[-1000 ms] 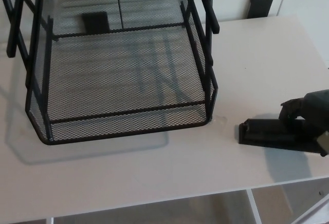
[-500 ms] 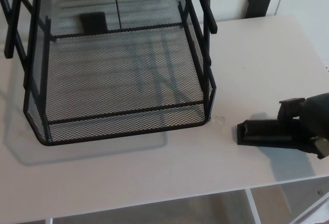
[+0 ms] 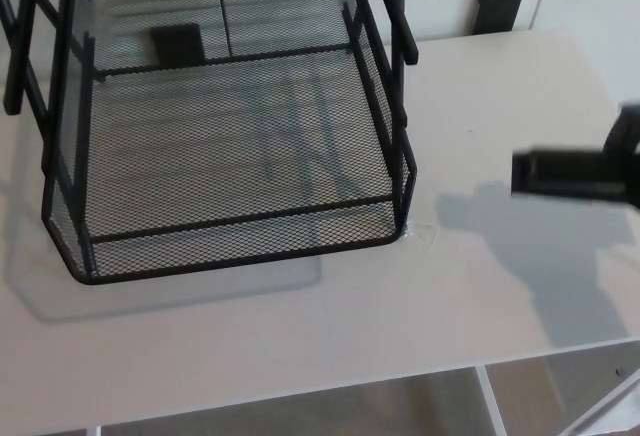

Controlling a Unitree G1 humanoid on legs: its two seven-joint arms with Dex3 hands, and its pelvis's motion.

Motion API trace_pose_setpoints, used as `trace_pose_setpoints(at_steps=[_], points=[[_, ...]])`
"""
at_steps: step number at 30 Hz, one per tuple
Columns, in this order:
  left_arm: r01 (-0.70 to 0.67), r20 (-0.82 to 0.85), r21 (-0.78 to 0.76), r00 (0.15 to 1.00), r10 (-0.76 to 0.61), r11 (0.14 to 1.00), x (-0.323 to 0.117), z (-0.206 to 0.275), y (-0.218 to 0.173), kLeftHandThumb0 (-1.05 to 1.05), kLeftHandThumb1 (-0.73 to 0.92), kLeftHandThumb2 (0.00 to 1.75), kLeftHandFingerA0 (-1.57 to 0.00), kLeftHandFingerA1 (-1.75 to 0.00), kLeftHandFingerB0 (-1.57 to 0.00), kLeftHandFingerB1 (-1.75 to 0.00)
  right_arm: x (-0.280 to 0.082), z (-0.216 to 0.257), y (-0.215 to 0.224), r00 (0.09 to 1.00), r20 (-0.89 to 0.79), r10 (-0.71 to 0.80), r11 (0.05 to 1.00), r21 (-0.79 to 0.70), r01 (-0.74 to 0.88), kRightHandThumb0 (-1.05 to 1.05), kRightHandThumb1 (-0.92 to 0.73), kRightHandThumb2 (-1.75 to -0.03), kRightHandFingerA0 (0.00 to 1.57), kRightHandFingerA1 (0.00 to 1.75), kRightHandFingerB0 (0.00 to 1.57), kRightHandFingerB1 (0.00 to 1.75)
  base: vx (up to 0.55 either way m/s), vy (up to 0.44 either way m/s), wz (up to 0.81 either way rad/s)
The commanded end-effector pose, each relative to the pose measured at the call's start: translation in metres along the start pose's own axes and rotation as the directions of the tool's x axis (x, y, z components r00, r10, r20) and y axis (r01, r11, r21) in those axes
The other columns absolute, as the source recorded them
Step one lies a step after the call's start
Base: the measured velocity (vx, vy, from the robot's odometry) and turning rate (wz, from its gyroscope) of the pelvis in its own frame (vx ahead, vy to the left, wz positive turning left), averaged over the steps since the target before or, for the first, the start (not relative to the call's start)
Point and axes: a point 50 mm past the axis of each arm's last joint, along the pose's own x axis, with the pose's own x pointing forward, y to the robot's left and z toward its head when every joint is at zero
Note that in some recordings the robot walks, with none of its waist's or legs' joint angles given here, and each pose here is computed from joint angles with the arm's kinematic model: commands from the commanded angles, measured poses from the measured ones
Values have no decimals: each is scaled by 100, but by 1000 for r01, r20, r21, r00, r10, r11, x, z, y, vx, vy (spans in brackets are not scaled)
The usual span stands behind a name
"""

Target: The robot walks towards a desk on which a file tray is kept in the middle and a stapler is kept to its right. The robot lifts the stapler using its right hand and places it on the file tray.

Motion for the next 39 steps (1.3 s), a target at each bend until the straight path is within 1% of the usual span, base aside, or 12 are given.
trace_pose_setpoints(at_steps=[1, 15, 20, 21, 25, 26, 31, 32, 34, 35, 36, 39], points=[[-18, 18, 15, 1000, 17, 1000, -2, 4, 9, -100, 92, 117, -23, -97, 0, -51, 23, 4, -48, 989, -24, -145, 988, 42, 146, -33, -81, -64, 81, 175, 68, 153, 0, 0, 0], [-13, 1, 3, 1000, 13, 1000, -3, -6, 6, -97, 82, 145, -9, -86, -6, -58, 82, 74, -163, 925, 128, -358, 933, 71, 352, -23, -69, -78, 79, 175, 63, 166, 0, 0, 0], [-14, -4, 11, 1000, 14, 1000, -2, -6, 4, -104, 92, 116, -25, -102, 0, -57, 96, 120, -202, 904, 211, -371, 928, 98, 359, -21, -67, -83, 80, 175, 61, 168, 0, 0, 0], [-15, -3, 13, 1000, 15, 1000, -2, -7, 4, -97, 83, 145, -11, -86, -7, -58, 98, 130, -205, 896, 239, -375, 927, 102, 361, -20, -63, -87, 81, 175, 59, 172, 0, 0, 0], [-10, -4, 25, 1000, 10, 1000, -2, -8, 1, -105, 92, 109, -29, -106, 0, -61, 102, 164, -203, 889, 320, -329, 944, 111, 310, -22, -64, -89, 80, 175, 61, 166, 0, 0, 0], [-6, -5, 25, 1000, 6, 1000, -2, -9, 1, -97, 84, 144, -11, -85, -10, -59, 103, 173, -200, 889, 336, -312, 950, 102, 295, -23, -66, -80, 84, 173, 79, 113, 0, 0, 0], [8, -9, 17, 1000, -8, 1000, -2, -12, -3, -105, 92, 110, -28, -106, 0, -59, 109, 218, -169, 882, 442, -166, 986, 57, 157, -24, -71, -78, 78, 175, 65, 158, 0, 0, 0], [9, -7, 19, 1000, -9, 1000, -2, -12, -3, -98, 83, 145, -9, -85, -8, -58, 110, 223, -164, 883, 448, -141, 989, 30, 143, -38, -57, -100, 110, 131, 83, 115, 0, 0, 0], [8, -7, 28, 1000, -8, 1000, -2, -11, -4, -97, 83, 145, -9, -85, -8, -58, 110, 235, -151, 875, 479, -75, 994, -38, 105, -29, -73, -67, 81, 175, 75, 121, 0, 0, 0], [8, -6, 18, 1000, -8, 1000, -1, -10, -5, -97, 83, 145, -8, -85, -8, -59, 111, 239, -146, 873, 485, -56, 995, -43, 88, -36, -56, -99, 111, 130, 81, 107, 0, 0, 0], [7, -6, 19, 1000, -6, 1000, -1, -10, -5, -102, 91, 116, -21, -99, 0, -58, 111, 242, -143, 871, 489, -43, 995, -54, 80, -29, -73, -65, 82, 175, 69, 133, 0, 0, 0], [13, -1, 16, 1000, -13, 1000, 1, -7, -10, -97, 83, 145, -12, -87, -8, -59, 113, 249, -133, 873, 488, -15, 995, -81, 62, -28, -68, -62, 81, 175, 68, 139, 0, 0, 0]])
